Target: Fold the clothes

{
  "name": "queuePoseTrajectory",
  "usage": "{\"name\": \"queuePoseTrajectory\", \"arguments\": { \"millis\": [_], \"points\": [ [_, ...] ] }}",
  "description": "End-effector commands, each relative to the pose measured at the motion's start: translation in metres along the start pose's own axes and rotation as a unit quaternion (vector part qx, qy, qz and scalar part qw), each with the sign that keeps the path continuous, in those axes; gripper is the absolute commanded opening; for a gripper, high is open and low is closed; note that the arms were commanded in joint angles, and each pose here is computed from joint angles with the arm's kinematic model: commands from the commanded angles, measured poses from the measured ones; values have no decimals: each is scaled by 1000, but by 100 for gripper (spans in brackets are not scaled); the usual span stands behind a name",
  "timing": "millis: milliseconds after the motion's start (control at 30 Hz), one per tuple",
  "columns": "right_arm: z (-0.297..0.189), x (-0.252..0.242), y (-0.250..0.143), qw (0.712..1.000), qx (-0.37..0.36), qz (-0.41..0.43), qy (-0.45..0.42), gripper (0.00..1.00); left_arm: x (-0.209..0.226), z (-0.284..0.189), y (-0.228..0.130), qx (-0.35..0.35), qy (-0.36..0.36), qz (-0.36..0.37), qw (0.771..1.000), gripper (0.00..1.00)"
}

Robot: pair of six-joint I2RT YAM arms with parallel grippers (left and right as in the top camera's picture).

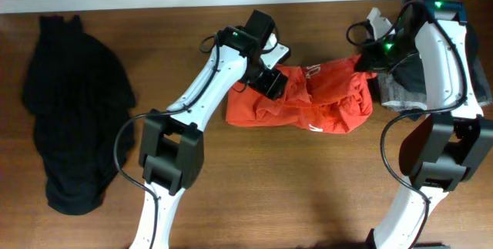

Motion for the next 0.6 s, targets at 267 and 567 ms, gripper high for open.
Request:
{"name": "queuePoseTrajectory", "arguments": {
  "millis": [267,567],
  "points": [
    [10,66,38,995,-35,-82,44,4,172,-150,35,-164,58,-209,962,99],
    [42,161,79,980,-64,-179,65,4,216,-162,13,-150,79,-260,951,99]
  ]
}}
Point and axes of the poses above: each gripper's point midway between its finger pads, its own z axis out along the fingers, its own x axis along the line the jaws close on, y = z × x, the point moved 2 cm from there along -z, back along the fingers, and after that the axes turned 15 degrees about -z, right-handed, at the moved point
